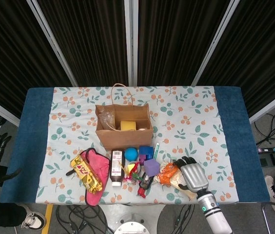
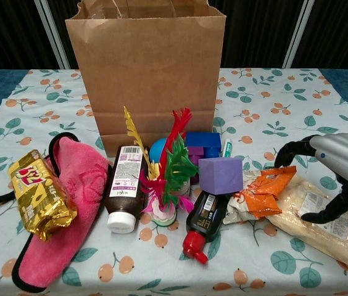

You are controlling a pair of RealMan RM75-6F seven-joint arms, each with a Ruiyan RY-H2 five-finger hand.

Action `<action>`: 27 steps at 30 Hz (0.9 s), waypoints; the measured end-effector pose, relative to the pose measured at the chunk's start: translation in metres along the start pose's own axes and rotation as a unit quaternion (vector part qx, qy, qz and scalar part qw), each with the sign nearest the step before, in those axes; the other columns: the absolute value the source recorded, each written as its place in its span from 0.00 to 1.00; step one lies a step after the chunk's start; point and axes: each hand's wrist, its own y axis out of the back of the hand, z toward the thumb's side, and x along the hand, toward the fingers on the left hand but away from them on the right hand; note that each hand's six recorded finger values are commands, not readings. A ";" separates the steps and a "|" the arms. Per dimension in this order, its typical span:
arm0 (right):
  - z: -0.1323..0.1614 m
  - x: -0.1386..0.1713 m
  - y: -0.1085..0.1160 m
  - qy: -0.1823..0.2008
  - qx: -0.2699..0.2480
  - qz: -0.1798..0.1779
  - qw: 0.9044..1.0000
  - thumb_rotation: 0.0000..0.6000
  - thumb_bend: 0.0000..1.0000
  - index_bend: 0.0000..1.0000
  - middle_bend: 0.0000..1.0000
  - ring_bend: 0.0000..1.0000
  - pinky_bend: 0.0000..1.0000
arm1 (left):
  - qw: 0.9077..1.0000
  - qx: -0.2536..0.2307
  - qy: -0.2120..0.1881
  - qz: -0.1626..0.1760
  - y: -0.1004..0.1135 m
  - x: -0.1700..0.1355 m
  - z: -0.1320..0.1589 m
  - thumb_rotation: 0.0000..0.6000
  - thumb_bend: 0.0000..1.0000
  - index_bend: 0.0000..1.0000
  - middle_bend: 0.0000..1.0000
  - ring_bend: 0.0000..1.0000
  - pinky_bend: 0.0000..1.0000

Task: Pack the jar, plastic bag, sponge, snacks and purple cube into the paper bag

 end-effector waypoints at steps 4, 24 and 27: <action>0.007 -0.007 -0.001 0.010 -0.008 -0.013 1.000 1.00 0.00 0.31 0.29 0.17 0.22 | 1.000 -0.005 -0.004 0.006 0.004 0.002 -0.001 1.00 0.10 0.10 0.16 0.06 0.20; 0.023 -0.035 -0.023 0.015 0.009 -0.007 1.000 1.00 0.10 0.58 0.49 0.35 0.39 | 1.000 0.006 0.000 0.008 0.006 0.001 -0.012 1.00 0.10 0.10 0.16 0.06 0.20; 0.023 -0.035 -0.021 0.014 0.005 -0.019 1.000 1.00 0.18 0.63 0.52 0.39 0.43 | 1.000 0.005 0.000 0.009 0.007 0.001 -0.012 1.00 0.10 0.10 0.16 0.06 0.20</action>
